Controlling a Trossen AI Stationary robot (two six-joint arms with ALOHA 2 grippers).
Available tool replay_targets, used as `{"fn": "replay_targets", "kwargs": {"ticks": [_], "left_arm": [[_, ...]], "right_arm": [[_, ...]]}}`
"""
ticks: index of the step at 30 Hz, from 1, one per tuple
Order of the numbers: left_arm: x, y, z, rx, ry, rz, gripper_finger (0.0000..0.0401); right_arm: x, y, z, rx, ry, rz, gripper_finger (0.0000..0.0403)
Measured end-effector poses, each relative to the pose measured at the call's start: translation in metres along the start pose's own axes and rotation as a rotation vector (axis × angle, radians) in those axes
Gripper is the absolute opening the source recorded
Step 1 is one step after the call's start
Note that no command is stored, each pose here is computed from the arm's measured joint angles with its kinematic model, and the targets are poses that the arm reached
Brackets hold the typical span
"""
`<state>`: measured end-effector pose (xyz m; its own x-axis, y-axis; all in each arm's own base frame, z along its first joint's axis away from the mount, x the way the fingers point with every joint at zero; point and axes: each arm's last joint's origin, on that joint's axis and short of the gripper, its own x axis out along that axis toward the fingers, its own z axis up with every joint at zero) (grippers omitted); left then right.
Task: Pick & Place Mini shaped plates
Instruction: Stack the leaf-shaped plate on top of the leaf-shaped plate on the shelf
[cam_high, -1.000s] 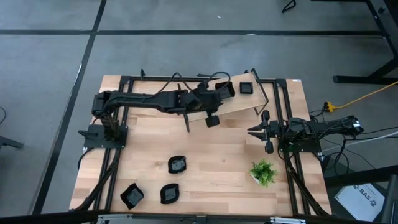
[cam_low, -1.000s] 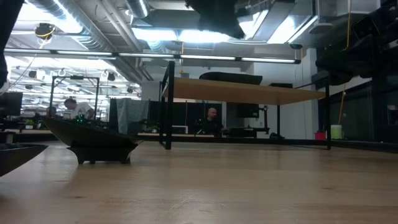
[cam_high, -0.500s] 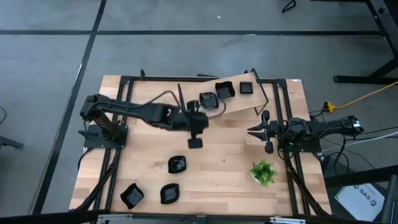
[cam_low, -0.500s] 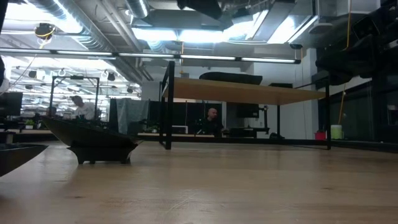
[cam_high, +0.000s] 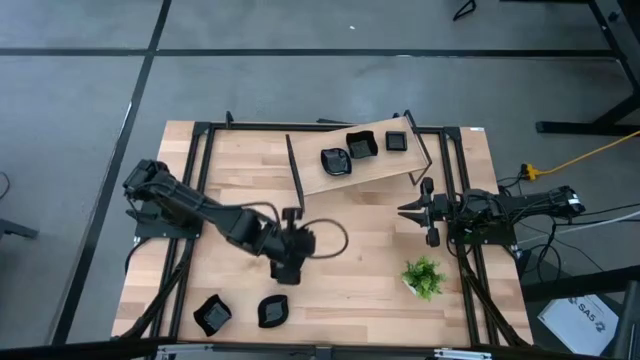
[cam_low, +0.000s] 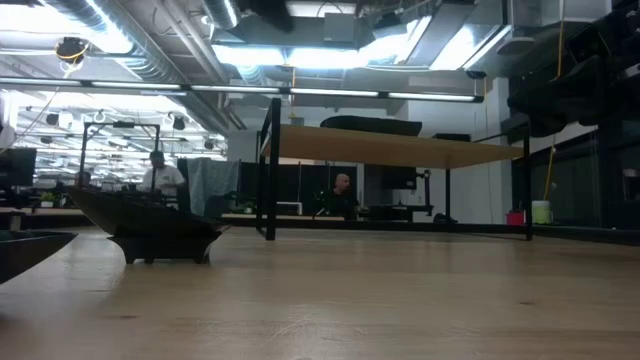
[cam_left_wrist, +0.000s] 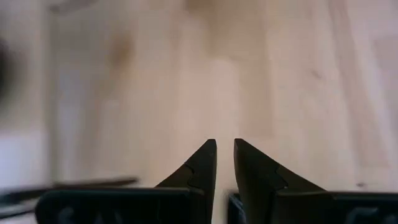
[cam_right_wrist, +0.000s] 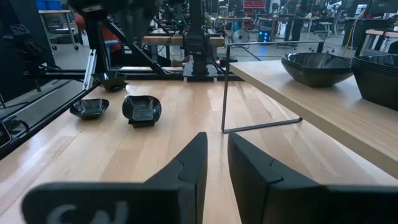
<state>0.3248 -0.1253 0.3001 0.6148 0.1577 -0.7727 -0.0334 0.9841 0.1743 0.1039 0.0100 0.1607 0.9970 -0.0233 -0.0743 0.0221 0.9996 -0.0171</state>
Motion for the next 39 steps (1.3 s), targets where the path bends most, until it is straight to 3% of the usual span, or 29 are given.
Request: {"fn": "replay_targets", "kwargs": {"ticks": [5, 12, 20, 28, 39], "left_arm": [[-0.005, -0.028, -0.018, -0.031, 0.088, -0.153, 0.0052], [-0.014, -0.062, -0.039, -0.076, 0.121, -0.190, 0.0052], [-0.006, -0.086, -0.052, -0.029, 0.147, -0.141, 0.0052], [0.023, -0.101, -0.067, 0.025, 0.250, -0.086, 0.0066], [0.052, -0.109, -0.087, 0.098, 0.381, 0.003, 0.0099]], "right_arm": [[0.000, 0.000, 0.000, 0.000, 0.000, 0.000, 0.0065], [0.000, 0.000, 0.000, 0.000, 0.000, 0.000, 0.0065], [0.000, 0.000, 0.000, 0.000, 0.000, 0.000, 0.0065], [0.000, 0.000, 0.000, 0.000, 0.000, 0.000, 0.0065], [0.000, 0.000, 0.000, 0.000, 0.000, 0.000, 0.0065]]}}
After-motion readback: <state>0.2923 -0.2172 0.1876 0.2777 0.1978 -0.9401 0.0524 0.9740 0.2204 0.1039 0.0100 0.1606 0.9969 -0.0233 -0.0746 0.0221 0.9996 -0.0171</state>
